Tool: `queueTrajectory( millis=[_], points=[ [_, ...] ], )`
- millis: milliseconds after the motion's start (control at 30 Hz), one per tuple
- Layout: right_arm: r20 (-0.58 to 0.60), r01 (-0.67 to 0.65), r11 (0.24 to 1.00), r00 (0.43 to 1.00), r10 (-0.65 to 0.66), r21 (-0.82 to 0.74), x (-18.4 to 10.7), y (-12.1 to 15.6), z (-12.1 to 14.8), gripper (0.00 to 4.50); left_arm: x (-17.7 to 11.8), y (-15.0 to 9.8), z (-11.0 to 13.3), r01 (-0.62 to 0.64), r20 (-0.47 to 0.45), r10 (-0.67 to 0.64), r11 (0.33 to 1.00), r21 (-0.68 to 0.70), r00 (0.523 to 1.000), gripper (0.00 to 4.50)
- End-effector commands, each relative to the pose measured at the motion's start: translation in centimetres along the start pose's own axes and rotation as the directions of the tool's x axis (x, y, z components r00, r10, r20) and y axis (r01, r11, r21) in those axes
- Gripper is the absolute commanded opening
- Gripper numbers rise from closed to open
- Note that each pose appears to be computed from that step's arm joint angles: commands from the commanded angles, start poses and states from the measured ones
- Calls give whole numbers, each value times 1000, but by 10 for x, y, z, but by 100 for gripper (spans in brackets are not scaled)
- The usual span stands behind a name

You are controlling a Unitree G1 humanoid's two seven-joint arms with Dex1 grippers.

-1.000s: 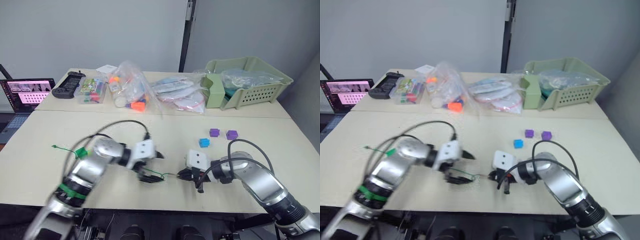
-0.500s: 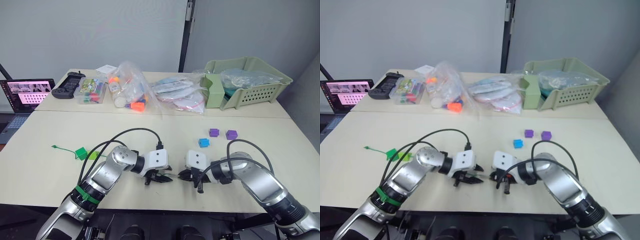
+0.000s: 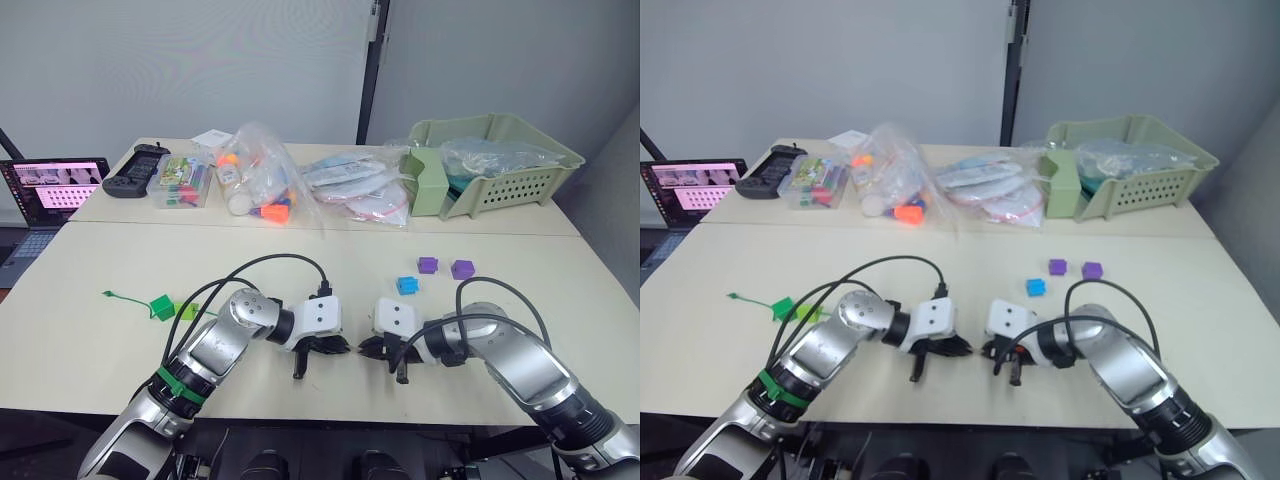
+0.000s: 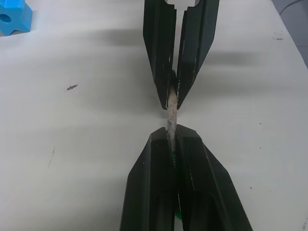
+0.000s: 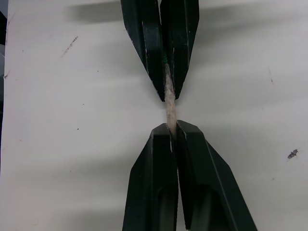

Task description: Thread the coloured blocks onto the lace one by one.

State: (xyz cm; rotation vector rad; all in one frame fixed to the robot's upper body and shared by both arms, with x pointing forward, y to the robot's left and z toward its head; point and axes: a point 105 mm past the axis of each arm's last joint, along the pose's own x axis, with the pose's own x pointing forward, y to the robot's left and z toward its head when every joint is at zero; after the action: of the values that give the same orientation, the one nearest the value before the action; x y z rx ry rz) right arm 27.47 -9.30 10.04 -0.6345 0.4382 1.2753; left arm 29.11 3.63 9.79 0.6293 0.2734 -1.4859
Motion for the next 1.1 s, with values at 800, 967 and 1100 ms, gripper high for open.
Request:
queueTrajectory(
  millis=[800,967,1100],
  points=[
    [-217,806,169,344,-913,568,-105,-43,-71,449,-10,-3,9,2,47,-2,1000,2,999,0],
    [-243,821,61,237,-941,568,-103,-69,-79,449,-8,-3,10,-2,52,2,1000,-3,999,0],
    [-253,835,35,206,-945,549,-104,-98,-89,449,-7,-3,10,-8,53,8,1000,-8,999,0]
  ],
)
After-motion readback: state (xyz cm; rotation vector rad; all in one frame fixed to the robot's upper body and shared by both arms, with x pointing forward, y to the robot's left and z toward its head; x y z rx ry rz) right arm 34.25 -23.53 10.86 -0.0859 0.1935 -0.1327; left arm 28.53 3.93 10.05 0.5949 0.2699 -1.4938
